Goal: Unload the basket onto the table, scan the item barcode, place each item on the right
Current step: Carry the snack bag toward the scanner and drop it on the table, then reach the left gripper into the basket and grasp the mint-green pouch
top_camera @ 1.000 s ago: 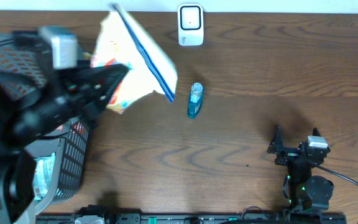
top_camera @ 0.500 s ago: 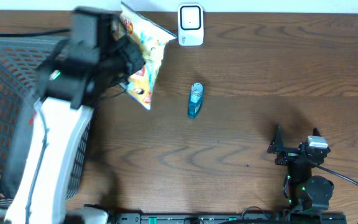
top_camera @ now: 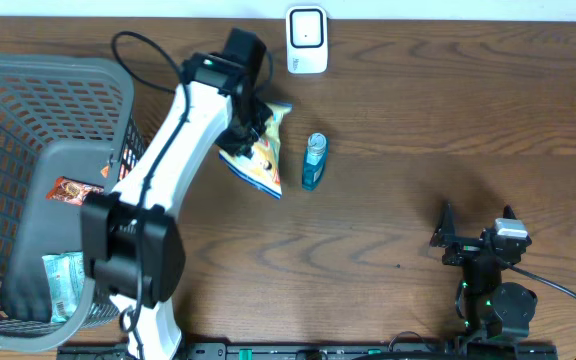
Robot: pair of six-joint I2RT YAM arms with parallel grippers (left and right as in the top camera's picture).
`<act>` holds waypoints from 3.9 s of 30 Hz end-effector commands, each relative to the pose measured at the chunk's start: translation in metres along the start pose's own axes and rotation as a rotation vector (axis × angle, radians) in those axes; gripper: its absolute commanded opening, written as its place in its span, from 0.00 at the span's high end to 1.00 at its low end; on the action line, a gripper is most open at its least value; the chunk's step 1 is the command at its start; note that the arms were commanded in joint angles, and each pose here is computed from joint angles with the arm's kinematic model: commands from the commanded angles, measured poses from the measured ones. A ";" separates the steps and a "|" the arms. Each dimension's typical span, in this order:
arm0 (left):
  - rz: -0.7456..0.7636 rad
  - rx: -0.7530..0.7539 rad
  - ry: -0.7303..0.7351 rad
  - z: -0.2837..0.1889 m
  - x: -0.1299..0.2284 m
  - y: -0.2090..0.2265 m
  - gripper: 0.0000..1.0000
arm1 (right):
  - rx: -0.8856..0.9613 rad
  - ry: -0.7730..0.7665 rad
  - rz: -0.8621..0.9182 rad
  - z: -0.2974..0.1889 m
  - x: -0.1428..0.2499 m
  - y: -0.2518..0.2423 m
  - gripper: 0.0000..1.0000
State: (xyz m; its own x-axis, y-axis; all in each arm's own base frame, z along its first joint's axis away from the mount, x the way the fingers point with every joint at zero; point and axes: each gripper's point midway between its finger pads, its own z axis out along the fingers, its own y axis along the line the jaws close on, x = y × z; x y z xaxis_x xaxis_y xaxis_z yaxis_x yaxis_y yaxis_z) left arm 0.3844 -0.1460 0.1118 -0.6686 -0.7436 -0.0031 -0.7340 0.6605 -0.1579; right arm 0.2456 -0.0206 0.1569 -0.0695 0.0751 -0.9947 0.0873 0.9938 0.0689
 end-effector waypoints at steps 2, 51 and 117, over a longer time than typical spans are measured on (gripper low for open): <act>-0.085 -0.100 0.019 0.028 0.006 0.019 0.93 | 0.003 -0.001 0.013 0.000 0.000 -0.001 0.01; -0.460 0.061 -1.061 -0.300 -0.125 0.230 0.02 | 0.003 -0.001 0.013 0.000 0.000 -0.001 0.01; -0.975 -0.831 -0.106 0.050 -0.074 0.408 0.06 | 0.003 -0.001 0.013 0.000 0.000 -0.001 0.01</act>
State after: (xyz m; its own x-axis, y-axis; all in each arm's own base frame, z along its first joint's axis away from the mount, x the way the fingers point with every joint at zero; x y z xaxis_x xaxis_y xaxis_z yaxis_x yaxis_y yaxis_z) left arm 0.1657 0.2047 0.0360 0.1619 -0.8785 -0.4495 -0.8345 -0.3650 0.4128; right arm 0.2456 -0.0206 0.1568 -0.0699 0.0751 -0.9947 0.0873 0.9938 0.0689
